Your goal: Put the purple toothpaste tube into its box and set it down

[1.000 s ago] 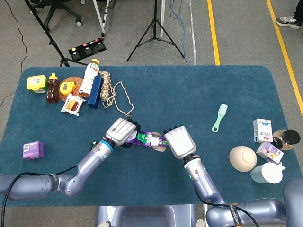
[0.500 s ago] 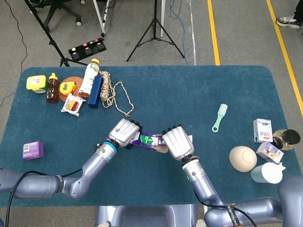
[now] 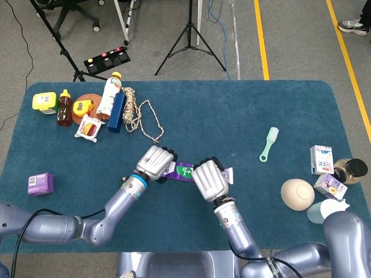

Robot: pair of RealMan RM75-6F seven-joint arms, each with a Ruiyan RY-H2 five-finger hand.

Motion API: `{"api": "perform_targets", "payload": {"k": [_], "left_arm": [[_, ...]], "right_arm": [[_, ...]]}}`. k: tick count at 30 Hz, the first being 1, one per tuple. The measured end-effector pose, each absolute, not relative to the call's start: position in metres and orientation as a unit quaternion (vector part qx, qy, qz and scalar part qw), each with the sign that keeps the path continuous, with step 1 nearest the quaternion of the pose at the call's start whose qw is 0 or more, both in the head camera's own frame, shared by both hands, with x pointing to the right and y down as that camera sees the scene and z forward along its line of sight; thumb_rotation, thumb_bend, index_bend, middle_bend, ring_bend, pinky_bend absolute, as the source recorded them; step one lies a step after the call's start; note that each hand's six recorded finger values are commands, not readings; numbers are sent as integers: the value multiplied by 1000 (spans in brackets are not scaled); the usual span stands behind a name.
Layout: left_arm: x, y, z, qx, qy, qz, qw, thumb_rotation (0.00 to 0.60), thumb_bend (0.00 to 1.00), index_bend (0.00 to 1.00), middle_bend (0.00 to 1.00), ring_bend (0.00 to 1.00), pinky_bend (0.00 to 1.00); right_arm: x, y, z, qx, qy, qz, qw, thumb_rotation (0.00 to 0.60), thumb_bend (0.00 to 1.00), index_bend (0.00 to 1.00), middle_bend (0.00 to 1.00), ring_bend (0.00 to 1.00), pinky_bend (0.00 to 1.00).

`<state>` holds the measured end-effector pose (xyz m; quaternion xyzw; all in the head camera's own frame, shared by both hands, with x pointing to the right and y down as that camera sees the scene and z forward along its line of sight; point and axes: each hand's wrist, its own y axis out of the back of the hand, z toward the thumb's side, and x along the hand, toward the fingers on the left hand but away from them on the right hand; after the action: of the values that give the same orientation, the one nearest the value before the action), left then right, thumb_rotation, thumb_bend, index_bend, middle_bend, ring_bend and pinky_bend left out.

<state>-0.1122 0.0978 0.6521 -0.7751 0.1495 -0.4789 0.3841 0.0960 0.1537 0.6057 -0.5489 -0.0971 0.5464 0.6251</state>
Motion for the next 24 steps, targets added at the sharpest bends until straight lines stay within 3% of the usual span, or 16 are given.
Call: {"api": "perform_targets", "payload": {"k": [15,18,20,24], "left_arm": [[-102,103,650,-798,162,-453,364,600,241,439,337,291,526],[-102,103,650,-801,165,-449,361,600,241,439,337,291,529],[-103,103,650,-803,167,-447,357,600,240,439,337,296,537],[-103,103,651,-806,173,-442,353,600,240,439,338,305,550]], "right_arm": [[62,161,604,-519,-85,548,651,600,485,474,543,574,646],[61,160,601,-514,-86,545,657,600,447,339,451,552,643],[61,160,599,-514,-89,544,658,600,392,195,359,525,644],[60,160,590,-511,-99,542,660,600,340,67,265,511,670]]}}
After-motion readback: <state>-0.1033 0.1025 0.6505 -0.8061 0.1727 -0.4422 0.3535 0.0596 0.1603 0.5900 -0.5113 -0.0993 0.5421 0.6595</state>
